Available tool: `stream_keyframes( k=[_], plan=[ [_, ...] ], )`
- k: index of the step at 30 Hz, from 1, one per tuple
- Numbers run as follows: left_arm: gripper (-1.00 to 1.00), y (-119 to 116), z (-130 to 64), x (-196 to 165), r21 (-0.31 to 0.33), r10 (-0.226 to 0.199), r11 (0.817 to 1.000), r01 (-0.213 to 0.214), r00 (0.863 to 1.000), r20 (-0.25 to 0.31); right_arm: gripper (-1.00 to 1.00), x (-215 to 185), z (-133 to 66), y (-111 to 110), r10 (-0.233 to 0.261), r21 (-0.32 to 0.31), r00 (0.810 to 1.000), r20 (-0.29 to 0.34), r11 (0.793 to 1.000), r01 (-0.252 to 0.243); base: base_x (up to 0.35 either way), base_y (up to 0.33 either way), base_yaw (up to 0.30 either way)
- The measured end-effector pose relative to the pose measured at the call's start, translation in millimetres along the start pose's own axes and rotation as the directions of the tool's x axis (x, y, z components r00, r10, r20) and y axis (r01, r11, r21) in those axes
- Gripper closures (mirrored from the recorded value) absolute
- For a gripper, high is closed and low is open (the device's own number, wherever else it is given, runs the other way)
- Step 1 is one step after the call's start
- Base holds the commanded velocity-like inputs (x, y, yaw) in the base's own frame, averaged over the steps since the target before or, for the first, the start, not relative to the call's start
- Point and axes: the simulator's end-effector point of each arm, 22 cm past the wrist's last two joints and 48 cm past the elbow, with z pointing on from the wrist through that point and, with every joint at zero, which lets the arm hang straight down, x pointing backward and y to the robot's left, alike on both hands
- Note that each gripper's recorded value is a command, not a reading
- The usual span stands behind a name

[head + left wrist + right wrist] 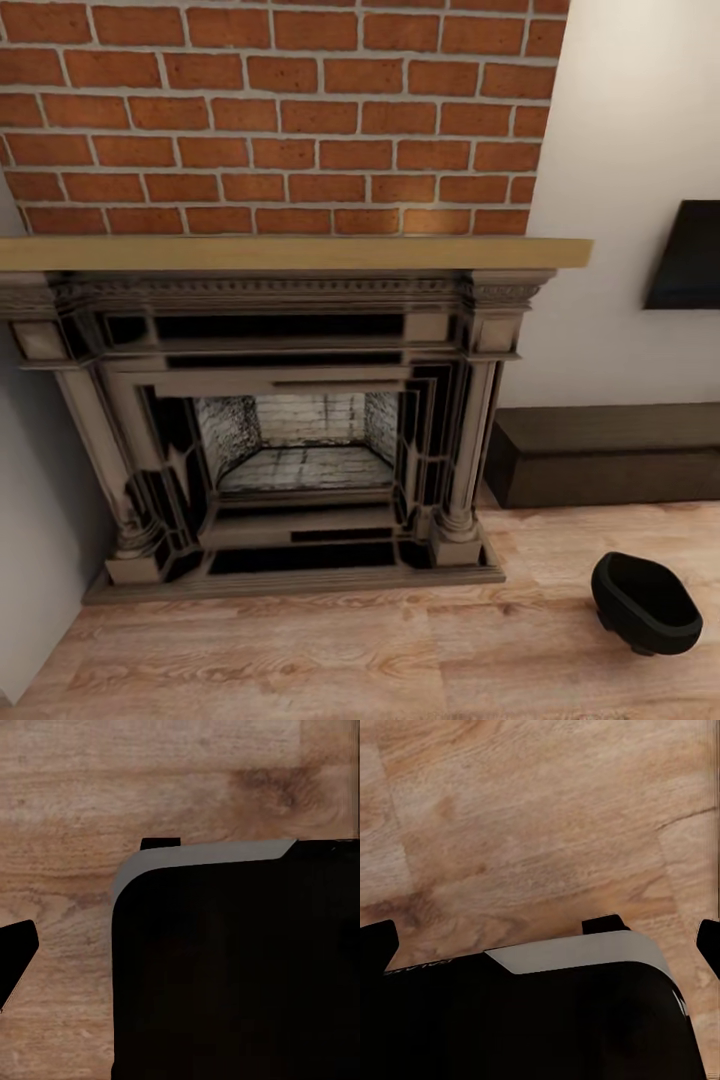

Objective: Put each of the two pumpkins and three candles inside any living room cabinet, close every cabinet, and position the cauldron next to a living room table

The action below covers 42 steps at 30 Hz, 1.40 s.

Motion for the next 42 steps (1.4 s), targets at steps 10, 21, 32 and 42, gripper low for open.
stream_keyframes(
  k=[10, 21, 32, 42],
  plan=[
    [-1.0, -0.1, 0.0, -0.3, 0.0, 0.001, 1.0, -0.001, 1.0, 0.001, -1.0, 0.0, 0.0, -0.1, 0.001, 0.001, 1.0, 0.0, 1.0, -0.001, 0.0, 0.0, -0.291],
    [-1.0, -0.1, -0.1, 0.5, 0.0, 0.001, 1.0, -0.001, 1.0, -0.001, -1.0, 1.1, -0.2, -3.4, 0.032, 0.015, 0.999, -0.002, 0.999, -0.032, 0.022, 0.0, -0.291],
    [-1.0, -0.1, -0.3, 1.6, 0.0, 0.004, 1.0, -0.004, 1.0, -0.004, -1.0, -0.8, -0.4, -4.2, 0.038, 0.018, 0.999, 0.007, 0.999, -0.039, 0.185, -0.083, -0.13],
    [-1.0, -0.1, -0.3, 1.6, 0.0, 0.004, 1.0, -0.004, 1.0, -0.004, -1.0, -0.6, -0.5, -4.3, 0.038, 0.019, 0.999, 0.007, 0.999, -0.039, 0.264, -0.167, -0.009]
  ],
)
